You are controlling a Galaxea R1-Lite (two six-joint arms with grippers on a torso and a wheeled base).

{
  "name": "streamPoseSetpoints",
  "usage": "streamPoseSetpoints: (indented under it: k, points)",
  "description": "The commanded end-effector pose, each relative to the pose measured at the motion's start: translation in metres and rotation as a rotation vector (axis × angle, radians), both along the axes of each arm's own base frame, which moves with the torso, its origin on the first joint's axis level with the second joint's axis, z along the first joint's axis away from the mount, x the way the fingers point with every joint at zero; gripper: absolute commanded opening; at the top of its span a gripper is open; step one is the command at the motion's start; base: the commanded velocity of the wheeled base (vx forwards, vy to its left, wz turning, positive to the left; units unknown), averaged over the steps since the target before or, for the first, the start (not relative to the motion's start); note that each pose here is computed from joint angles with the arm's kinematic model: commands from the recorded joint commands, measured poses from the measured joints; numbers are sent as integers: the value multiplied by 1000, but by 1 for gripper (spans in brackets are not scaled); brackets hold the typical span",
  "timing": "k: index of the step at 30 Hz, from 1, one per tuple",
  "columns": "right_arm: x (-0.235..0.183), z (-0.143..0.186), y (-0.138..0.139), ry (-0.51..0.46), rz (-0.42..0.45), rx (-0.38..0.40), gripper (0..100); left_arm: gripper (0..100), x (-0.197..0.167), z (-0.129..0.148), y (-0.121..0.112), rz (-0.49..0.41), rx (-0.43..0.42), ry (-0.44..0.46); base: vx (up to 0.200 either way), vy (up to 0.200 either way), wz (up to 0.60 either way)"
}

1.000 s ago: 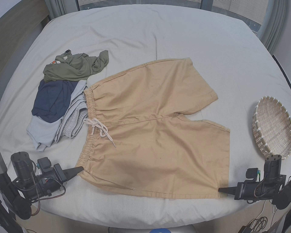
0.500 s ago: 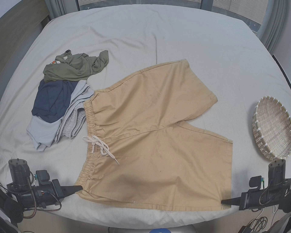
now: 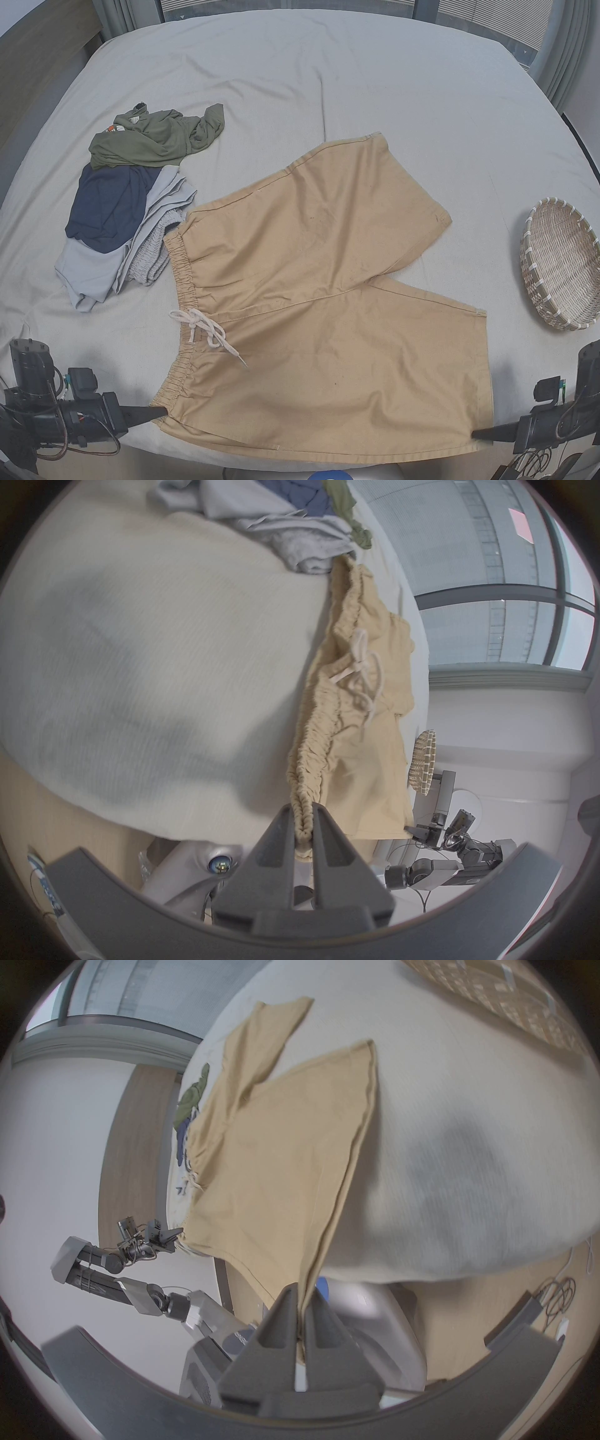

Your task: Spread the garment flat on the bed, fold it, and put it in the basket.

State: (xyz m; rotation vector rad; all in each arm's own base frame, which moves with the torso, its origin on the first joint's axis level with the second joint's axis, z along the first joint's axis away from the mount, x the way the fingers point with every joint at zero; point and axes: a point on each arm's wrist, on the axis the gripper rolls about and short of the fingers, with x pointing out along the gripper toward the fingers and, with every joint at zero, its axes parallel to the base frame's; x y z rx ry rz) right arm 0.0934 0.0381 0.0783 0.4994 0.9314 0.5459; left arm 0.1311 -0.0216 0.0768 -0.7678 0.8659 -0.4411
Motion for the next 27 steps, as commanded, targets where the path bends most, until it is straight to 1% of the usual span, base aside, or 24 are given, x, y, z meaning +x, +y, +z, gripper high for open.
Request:
streamPoseSetpoints:
  k: [1, 3, 5, 7, 9, 11, 14, 16, 19, 21, 23, 27]
  points:
    - [5, 21, 0, -131, -11, 39, 0, 0, 6, 18, 0, 3, 2, -118, 0, 0, 0]
    - [5, 21, 0, -131, -11, 39, 0, 0, 6, 18, 0, 3, 2, -118, 0, 0, 0]
    - [20, 69, -4, -349, -78, 91, 0, 0, 10, 42, 0, 34, -10, -266, 0, 0, 0]
    - [28, 94, -4, -445, -94, 113, 0, 0, 11, 57, -2, 43, -37, -327, 0, 0, 0]
    - [38, 121, -2, -527, -94, 135, 0, 0, 13, 80, -3, 51, -77, -410, 0, 0, 0]
    - [50, 136, 0, -553, -101, 149, 0, 0, 16, 90, -4, 47, -79, -456, 0, 0, 0]
    - [63, 146, 2, -567, -104, 155, 0, 0, 19, 97, -6, 49, -79, -484, 0, 0, 0]
    - [82, 164, 4, -602, -111, 167, 0, 0, 25, 109, -8, 63, -82, -519, 0, 0, 0]
    - [101, 176, 4, -621, -131, 168, 0, 0, 34, 119, -11, 64, -85, -550, 0, 0, 0]
    - [106, 178, 4, -624, -131, 169, 0, 0, 36, 122, -11, 69, -85, -558, 0, 0, 0]
    - [123, 185, 8, -633, -128, 172, 0, 0, 47, 127, -14, 85, -84, -559, 0, 0, 0]
    - [143, 194, 12, -647, -125, 176, 0, 0, 60, 130, -15, 92, -83, -573, 0, 0, 0]
